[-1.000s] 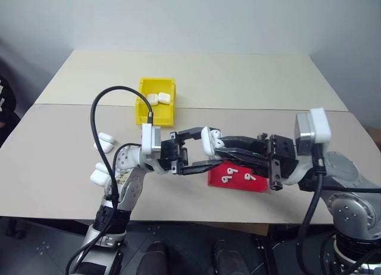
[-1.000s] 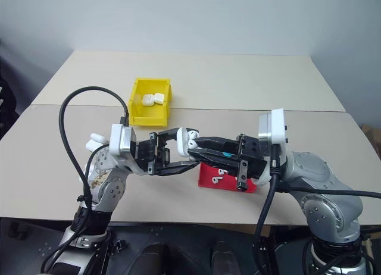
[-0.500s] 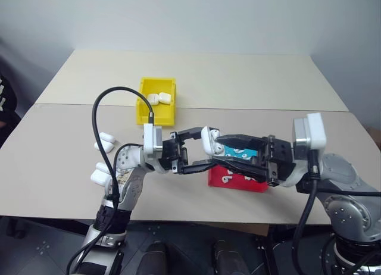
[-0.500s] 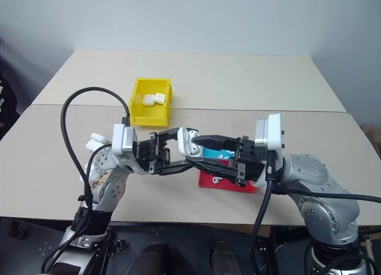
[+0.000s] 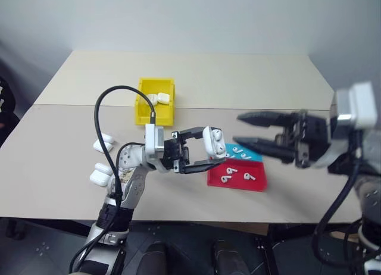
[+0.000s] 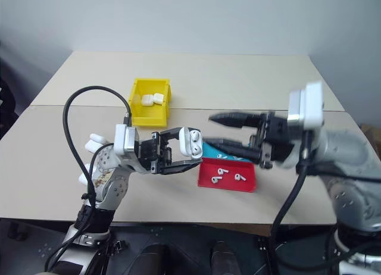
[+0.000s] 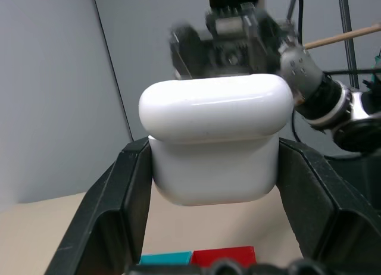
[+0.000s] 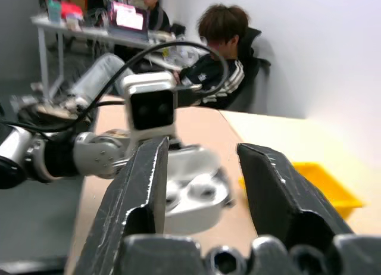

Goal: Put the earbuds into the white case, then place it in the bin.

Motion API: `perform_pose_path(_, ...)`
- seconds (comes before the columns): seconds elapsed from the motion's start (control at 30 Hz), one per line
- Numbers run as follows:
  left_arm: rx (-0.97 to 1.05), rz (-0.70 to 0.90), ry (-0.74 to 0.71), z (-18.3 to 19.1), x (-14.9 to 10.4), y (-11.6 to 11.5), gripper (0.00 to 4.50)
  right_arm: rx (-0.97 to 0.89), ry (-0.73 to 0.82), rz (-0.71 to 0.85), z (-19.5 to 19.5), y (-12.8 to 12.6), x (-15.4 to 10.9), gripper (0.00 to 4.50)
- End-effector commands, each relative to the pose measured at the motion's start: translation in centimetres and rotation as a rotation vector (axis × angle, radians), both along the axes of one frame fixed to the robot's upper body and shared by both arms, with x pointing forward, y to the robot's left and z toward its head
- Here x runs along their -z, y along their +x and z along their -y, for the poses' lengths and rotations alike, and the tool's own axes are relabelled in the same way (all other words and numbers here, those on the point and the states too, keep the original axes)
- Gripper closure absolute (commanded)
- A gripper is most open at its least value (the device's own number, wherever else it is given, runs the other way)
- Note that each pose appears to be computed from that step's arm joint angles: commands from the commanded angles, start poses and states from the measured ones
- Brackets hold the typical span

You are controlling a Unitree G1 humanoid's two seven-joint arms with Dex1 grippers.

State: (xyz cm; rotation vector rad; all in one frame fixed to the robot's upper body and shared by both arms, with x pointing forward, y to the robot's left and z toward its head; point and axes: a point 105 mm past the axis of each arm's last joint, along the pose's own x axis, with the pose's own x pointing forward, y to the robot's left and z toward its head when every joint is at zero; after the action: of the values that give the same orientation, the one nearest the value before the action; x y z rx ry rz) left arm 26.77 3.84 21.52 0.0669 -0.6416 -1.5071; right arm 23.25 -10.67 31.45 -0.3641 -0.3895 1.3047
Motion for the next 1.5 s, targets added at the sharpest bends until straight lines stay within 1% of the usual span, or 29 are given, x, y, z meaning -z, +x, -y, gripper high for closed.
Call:
perform_pose_path(0.03, 0.005, 0.057, -0.005, 0.3, -0.8, 0.2, 1.67, -0.038, -0.076, 0.034, -1.6, -0.6, -1.6, 3.43)
perform_pose_path(0.07, 0.005, 0.057, -0.002, 0.3, -0.8, 0.3, 1.67, -0.044, -0.091, 0.043, -2.0, -0.6, -1.9, 3.86)
perform_pose_path(0.13, 0.007, 0.061, 0.001, 0.5, -0.8, 0.5, 1.67, -0.046, -0.159, 0.054, -3.2, -0.3, -2.3, 4.48)
perform_pose_path(0.2, 0.008, 0.064, 0.002, 0.7, -0.8, 0.7, 1.67, -0.045, -0.214, 0.053, -3.9, -0.1, -2.2, 4.48)
perform_pose_path(0.3, 0.000, 0.083, 0.008, 1.2, -0.8, 1.2, 1.67, -0.058, -0.318, 0.087, -5.0, 0.2, -1.3, 4.48)
perform_pose_path(0.4, 0.004, 0.095, 0.005, 1.3, -1.0, 1.4, 1.67, -0.085, -0.371, 0.121, -5.4, 0.5, -0.8, 4.48)
perform_pose_path(0.53, 0.004, 0.104, 0.004, 1.4, -1.2, 1.6, 1.67, -0.128, -0.460, 0.204, -5.5, 0.6, 0.0, 4.48)
perform_pose_path(0.6, 0.002, 0.107, 0.004, 1.4, -1.2, 1.6, 1.67, -0.140, -0.485, 0.216, -5.6, 0.8, 0.4, 4.48)
perform_pose_path(0.73, -0.001, 0.110, 0.008, 1.5, -1.1, 1.5, 1.67, -0.126, -0.568, 0.265, -5.7, 1.5, 1.6, 4.48)
perform_pose_path(0.87, -0.004, 0.112, 0.008, 1.5, -1.1, 1.5, 1.67, -0.101, -0.630, 0.278, -5.4, 2.3, 2.6, 4.48)
perform_pose_path(0.97, -0.005, 0.113, 0.004, 1.5, -1.2, 1.5, 1.67, -0.085, -0.645, 0.282, -4.8, 2.7, 2.8, 4.48)
perform_pose_path(1.17, -0.009, 0.114, 0.001, 1.3, -1.3, 1.5, 1.67, -0.058, -0.655, 0.289, -3.7, 2.9, 2.5, 4.48)
perform_pose_path(1.3, -0.012, 0.113, 0.002, 1.1, -1.3, 1.7, 1.67, -0.059, -0.614, 0.291, -3.3, 2.7, 1.7, 4.48)
perform_pose_path(1.5, -0.024, 0.111, -0.005, 1.1, -1.3, 1.7, 1.67, -0.052, -0.504, 0.305, -2.5, 2.4, 0.0, 4.48)
